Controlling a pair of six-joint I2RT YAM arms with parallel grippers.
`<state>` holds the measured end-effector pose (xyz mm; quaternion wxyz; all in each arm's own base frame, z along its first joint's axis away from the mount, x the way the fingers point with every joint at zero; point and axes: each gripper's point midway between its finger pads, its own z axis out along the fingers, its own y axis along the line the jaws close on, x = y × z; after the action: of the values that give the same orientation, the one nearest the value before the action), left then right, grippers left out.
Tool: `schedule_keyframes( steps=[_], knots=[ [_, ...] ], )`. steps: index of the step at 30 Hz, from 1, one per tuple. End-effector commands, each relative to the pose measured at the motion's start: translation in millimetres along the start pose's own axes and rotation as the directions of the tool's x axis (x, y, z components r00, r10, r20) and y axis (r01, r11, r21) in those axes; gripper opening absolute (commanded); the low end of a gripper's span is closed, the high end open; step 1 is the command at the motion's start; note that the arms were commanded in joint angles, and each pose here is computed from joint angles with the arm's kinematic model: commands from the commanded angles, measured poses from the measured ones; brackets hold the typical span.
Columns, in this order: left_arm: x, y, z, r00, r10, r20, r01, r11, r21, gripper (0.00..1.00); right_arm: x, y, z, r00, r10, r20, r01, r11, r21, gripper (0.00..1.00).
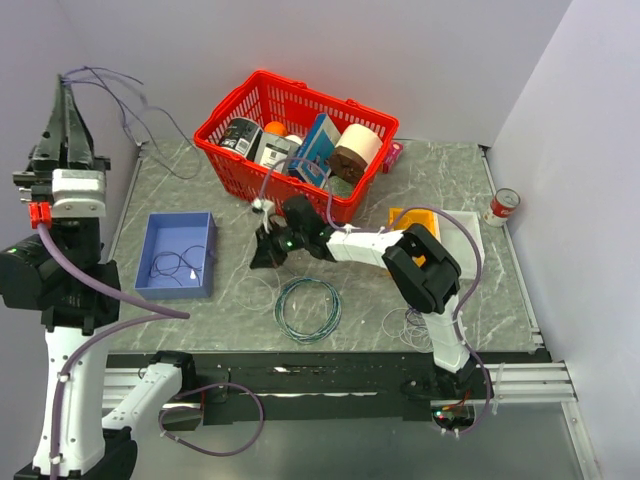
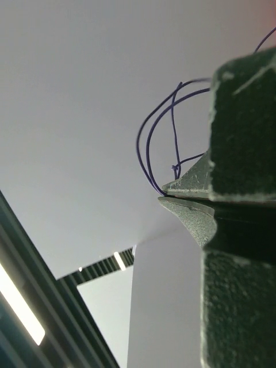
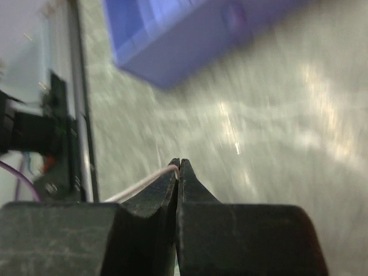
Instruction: Untangle the cables
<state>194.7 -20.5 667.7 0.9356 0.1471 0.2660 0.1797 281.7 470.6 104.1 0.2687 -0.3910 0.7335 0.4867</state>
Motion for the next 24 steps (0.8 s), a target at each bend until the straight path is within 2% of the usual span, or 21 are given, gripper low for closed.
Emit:
schedule_keyframes(
  steps=[1,7,8,10,12,14,15,17,20,24],
  knots=[
    [-12,29,7,0.996,0.091,-0.013,-0.092,0.991,-0.097,0.01,26,-7,-19,0.998,-0.005,-0.063,0.009,0.997,0.071,0.00],
    [14,20,2,0.989,0.091,-0.117,-0.098,0.993,-0.058,0.01,36,-7,-31,0.996,-0.026,-0.087,0.035,0.993,0.110,0.00],
    [23,16,0,0.986,0.081,-0.147,-0.089,0.995,-0.047,0.01,34,-7,-32,0.996,-0.028,-0.082,0.037,0.993,0.110,0.00],
    [61,-3,-15,0.957,0.062,-0.283,-0.063,0.998,0.007,0.01,24,-2,-34,0.997,-0.044,-0.060,0.051,0.993,0.111,0.00],
    [109,-25,-38,0.897,0.067,-0.437,-0.043,0.997,0.065,0.01,15,2,-39,0.997,-0.062,-0.036,0.066,0.991,0.114,0.00],
    [156,-39,-65,0.825,0.113,-0.553,-0.058,0.992,0.116,0.01,10,6,-41,0.997,-0.076,-0.026,0.078,0.991,0.111,0.00],
    [169,-45,-73,0.807,0.125,-0.577,-0.052,0.989,0.142,0.01,5,9,-44,0.996,-0.090,-0.018,0.091,0.990,0.109,0.00],
    [213,-50,-106,0.718,0.140,-0.682,-0.025,0.984,0.175,0.01,3,12,-48,0.995,-0.103,-0.009,0.103,0.989,0.105,0.00],
    [258,-65,-140,0.627,0.130,-0.768,0.047,0.978,0.204,0.01,-7,21,-57,0.989,-0.147,0.012,0.144,0.984,0.105,0.00],
    [296,-77,-178,0.551,0.120,-0.826,0.098,0.973,0.207,0.01,-14,31,-64,0.984,-0.172,0.040,0.168,0.982,0.091,0.00]
  ],
)
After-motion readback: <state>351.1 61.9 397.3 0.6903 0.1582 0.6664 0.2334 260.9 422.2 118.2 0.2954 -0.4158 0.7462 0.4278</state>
